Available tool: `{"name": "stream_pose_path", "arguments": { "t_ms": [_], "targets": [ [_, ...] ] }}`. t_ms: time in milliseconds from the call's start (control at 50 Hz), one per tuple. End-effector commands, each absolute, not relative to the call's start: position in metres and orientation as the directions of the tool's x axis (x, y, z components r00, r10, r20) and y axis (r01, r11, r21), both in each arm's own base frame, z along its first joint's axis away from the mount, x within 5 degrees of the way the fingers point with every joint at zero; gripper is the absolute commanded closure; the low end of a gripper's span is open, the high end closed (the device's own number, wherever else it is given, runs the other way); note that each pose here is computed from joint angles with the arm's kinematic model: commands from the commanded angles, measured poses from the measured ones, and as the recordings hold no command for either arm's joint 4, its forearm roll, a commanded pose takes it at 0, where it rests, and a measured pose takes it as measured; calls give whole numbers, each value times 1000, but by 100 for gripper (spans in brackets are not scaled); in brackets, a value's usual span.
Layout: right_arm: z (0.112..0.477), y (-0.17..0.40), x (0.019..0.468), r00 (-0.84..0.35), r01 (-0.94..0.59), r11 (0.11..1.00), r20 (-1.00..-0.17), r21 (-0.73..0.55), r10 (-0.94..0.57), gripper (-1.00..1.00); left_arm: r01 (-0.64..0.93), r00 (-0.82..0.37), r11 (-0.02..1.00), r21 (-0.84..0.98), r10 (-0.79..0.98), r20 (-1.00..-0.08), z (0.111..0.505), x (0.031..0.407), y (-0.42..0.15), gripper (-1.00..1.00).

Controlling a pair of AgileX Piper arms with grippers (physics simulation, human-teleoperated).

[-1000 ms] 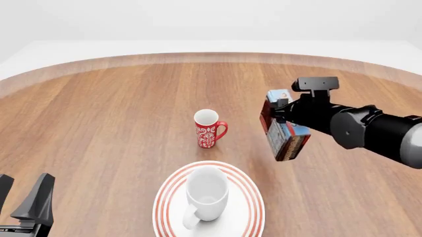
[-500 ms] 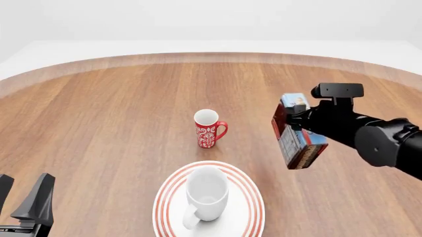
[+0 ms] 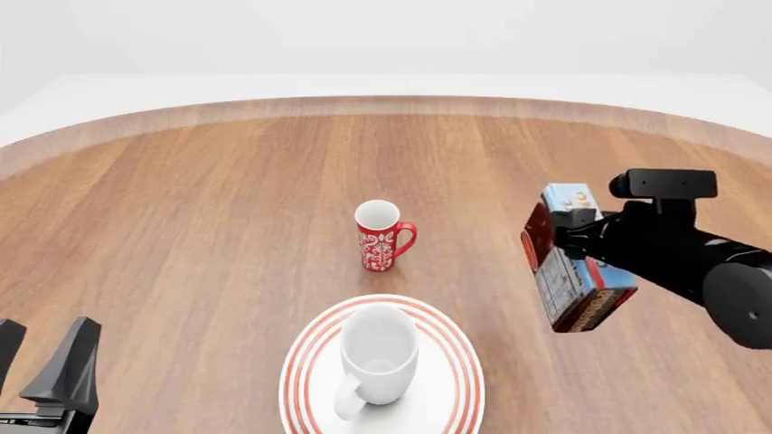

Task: Pick up the white mug and put it on the plate, and put the chocolate pudding to the right of the plate.

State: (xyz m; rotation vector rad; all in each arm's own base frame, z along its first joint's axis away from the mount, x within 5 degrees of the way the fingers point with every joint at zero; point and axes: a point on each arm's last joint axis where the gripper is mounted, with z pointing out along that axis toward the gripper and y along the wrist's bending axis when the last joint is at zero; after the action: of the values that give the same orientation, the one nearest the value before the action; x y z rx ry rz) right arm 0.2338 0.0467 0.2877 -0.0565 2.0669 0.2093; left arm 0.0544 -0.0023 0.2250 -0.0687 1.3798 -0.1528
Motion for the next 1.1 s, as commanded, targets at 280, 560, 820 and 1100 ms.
{"name": "stream_pose_path", "arguments": {
  "t_ms": [280, 560, 820, 1100],
  "targets": [
    [287, 35, 197, -500, -96, 986, -863, 135, 69, 100, 71, 182, 988, -136, -147, -972, 225, 54, -2, -100],
    [279, 27, 179, -519, -79, 990, -852, 120, 62, 100, 71, 183, 988, -134, -145, -972, 225, 54, -2, -100],
    [270, 23, 163, -548, -70, 992, -835, 108, 53, 100, 72, 183, 989, -133, -144, -972, 225, 54, -3, -100],
    [256, 17, 146, -579, -50, 994, -814, 92, 46, 100, 72, 185, 989, -132, -143, -972, 226, 54, -3, -100]
  ]
}}
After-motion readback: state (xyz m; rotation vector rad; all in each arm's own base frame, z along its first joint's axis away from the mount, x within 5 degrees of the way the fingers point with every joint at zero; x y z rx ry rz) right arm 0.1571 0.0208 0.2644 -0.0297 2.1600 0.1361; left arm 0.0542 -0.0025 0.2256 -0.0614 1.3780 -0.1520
